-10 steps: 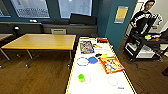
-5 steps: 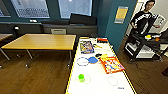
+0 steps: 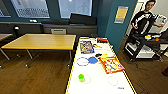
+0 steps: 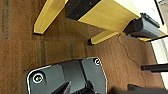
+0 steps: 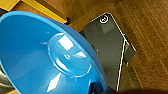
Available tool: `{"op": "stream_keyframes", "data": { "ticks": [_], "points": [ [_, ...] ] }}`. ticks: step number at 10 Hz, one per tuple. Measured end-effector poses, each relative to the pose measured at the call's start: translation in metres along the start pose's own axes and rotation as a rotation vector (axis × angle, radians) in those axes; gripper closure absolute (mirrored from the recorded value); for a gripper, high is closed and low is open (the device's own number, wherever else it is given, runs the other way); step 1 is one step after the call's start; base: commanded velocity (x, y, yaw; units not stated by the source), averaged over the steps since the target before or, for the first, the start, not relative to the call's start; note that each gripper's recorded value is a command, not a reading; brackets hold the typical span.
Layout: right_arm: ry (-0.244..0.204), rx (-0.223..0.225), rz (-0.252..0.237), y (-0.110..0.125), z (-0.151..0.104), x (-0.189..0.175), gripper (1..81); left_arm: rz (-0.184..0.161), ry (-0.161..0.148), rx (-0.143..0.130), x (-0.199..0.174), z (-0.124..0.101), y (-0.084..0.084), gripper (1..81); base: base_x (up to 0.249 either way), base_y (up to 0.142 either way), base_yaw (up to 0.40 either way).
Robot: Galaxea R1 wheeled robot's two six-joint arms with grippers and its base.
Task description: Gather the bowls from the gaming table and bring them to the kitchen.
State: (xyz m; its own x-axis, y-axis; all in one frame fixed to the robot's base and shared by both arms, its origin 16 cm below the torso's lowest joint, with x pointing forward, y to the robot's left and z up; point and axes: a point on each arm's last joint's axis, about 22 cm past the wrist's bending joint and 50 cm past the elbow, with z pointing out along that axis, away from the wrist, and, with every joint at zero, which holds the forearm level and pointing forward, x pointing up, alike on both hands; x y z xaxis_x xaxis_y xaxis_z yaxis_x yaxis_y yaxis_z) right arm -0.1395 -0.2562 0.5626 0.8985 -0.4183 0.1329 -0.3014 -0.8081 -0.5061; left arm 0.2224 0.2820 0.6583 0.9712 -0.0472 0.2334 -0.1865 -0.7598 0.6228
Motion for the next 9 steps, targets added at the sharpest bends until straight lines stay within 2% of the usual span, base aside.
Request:
{"op": "stream_keyframes", "data": {
  "ticks": [1, 3, 4, 6, 8, 9],
  "points": [
    [-0.003, 0.008, -0.004, -0.004, 0.006, 0.004, 81.1, 0.028, 0.031, -0.012, 0.036, -0.004, 0.008, 1.0, 0.0, 0.0, 0.0],
    [-0.026, 0.017, -0.017, -0.007, 0.014, 0.008, 81.1, 0.066, 0.053, -0.018, 0.095, -0.011, 0.021, 1.0, 0.0, 0.0, 0.0],
    [-0.02, 0.02, -0.022, -0.007, 0.018, 0.015, 81.1, 0.087, 0.066, -0.018, 0.126, -0.017, 0.027, 1.0, 0.0, 0.0, 0.0],
    [-0.019, 0.019, -0.026, -0.006, 0.019, 0.02, 81.1, 0.104, 0.095, -0.028, 0.185, -0.031, 0.046, 1.0, 0.0, 0.0, 0.0],
    [-0.02, 0.019, -0.027, -0.006, 0.019, 0.021, 81.1, 0.068, 0.12, -0.043, 0.233, -0.046, 0.065, 1.0, 0.0, 0.0, 0.0],
    [-0.018, 0.021, -0.029, -0.007, 0.021, 0.024, 81.1, 0.032, 0.125, -0.047, 0.252, -0.054, 0.072, 1.0, 0.0, 0.0, 0.0]
  ]
}}
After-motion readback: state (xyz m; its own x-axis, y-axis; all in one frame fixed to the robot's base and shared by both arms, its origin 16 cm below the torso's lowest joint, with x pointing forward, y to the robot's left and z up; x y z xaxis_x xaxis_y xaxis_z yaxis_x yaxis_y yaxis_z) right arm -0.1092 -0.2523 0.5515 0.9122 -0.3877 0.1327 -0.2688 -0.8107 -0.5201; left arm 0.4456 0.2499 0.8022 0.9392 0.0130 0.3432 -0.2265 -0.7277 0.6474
